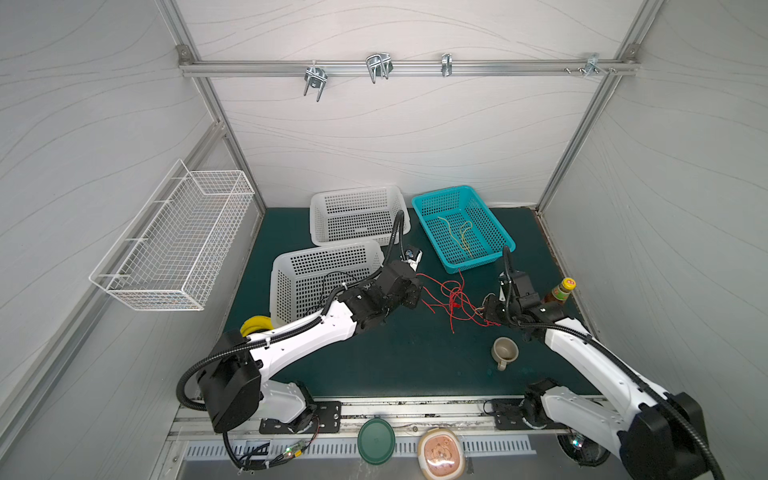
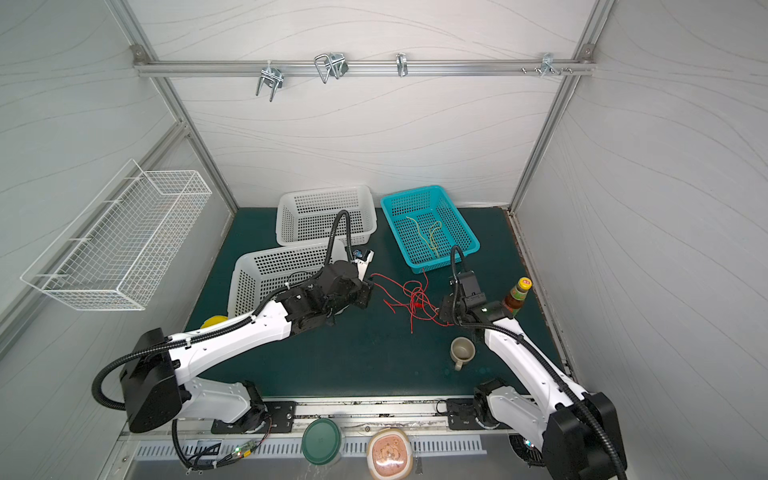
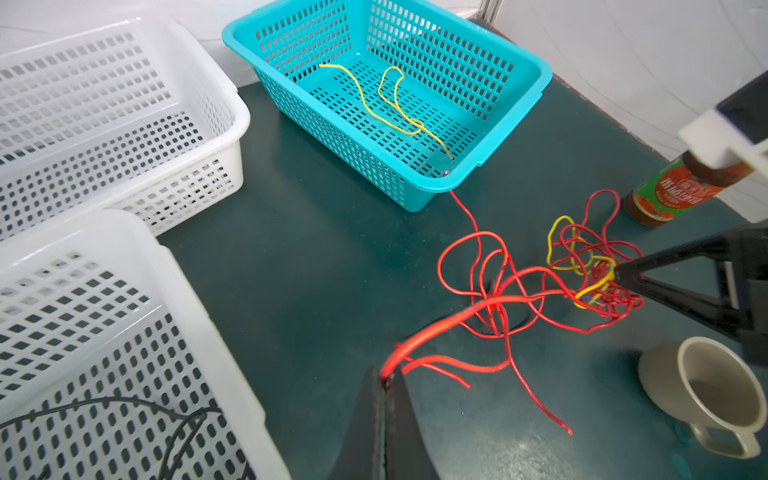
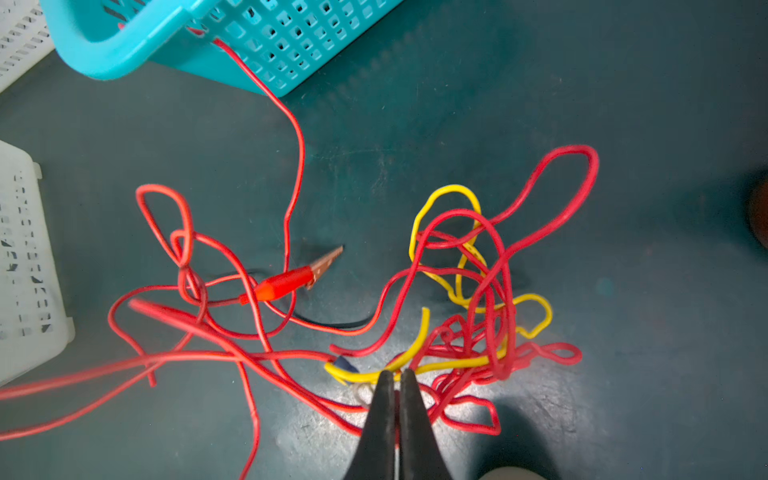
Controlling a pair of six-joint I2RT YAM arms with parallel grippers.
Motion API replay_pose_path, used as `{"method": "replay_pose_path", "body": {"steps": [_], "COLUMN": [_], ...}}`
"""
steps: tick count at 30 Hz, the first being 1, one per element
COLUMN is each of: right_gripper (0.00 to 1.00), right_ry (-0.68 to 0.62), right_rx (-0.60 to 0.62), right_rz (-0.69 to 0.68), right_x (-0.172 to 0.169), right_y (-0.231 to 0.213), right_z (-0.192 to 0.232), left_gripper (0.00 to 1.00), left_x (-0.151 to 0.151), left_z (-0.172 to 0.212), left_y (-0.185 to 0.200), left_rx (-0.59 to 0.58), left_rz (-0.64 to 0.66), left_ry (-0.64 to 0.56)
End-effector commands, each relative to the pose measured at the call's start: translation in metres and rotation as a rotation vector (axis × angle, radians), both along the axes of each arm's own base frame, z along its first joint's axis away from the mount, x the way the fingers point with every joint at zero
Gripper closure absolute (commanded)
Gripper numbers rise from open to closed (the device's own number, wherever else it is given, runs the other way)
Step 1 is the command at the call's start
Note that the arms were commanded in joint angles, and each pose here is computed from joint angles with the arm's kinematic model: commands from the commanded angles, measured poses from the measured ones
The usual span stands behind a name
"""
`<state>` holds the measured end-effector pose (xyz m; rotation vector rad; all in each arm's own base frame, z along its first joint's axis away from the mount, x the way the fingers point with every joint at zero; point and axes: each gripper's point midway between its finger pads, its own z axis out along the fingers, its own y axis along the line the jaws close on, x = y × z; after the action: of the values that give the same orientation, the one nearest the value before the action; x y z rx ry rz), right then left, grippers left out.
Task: Untangle the cables
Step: 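Pull the red wire away with the left gripper while the right gripper lowers the tangle, then lift the red wire toward the white basket with left gripper while right holds tangle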
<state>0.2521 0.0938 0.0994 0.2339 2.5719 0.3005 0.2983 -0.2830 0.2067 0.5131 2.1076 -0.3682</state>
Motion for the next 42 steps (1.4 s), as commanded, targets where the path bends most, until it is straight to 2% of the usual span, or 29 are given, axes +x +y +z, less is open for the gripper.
{"method": "replay_pose_path", "body": {"steps": [1,10,12,16,22,25,28,35,42], "right_gripper": [1.0,1.0,0.97,0.82,0.76,0.62,0.55,0.47,0.4], "right_ry": [0.027,0.03,0.024,-0.034,-0.113,-0.132,-0.136,-0.158,-0.15], "right_rx": [-0.022,0.008,0.027,0.088,0.109,0.109,0.111,0.221,0.275], "right_rz": [-0.022,-0.067,-0.052,-0.006,0.019,0.025,0.035,0.147,0.286], "right_x": [-0.001,0.0,0.001,0.006,0.007,0.006,0.007,0.013,0.017], "right_y": [-0.008,-0.009,-0.005,0.007,0.009,0.008,0.01,0.039,0.076], "right_z": [-0.01,-0.021,-0.017,0.006,0.039,0.049,0.052,0.061,0.052], "left_gripper": [1.0,1.0,1.0,1.0,1.0,1.0,1.0,1.0,1.0], "left_x": [-0.001,-0.019,-0.024,-0.025,-0.024,-0.025,-0.028,-0.032,-0.035], "left_z": [0.043,0.12,0.129,0.13,0.109,0.105,0.107,0.124,0.155], "left_y": [0.003,0.006,0.002,-0.008,-0.018,-0.019,-0.021,-0.026,-0.028], "left_rx": [-0.069,-0.18,-0.192,-0.196,-0.187,-0.18,-0.18,-0.204,-0.241], "left_rz": [-0.003,-0.09,-0.125,-0.166,-0.187,-0.195,-0.22,-0.264,-0.283], "left_ry": [-0.077,-0.179,-0.186,-0.166,-0.105,-0.1,-0.104,-0.126,-0.162]}}
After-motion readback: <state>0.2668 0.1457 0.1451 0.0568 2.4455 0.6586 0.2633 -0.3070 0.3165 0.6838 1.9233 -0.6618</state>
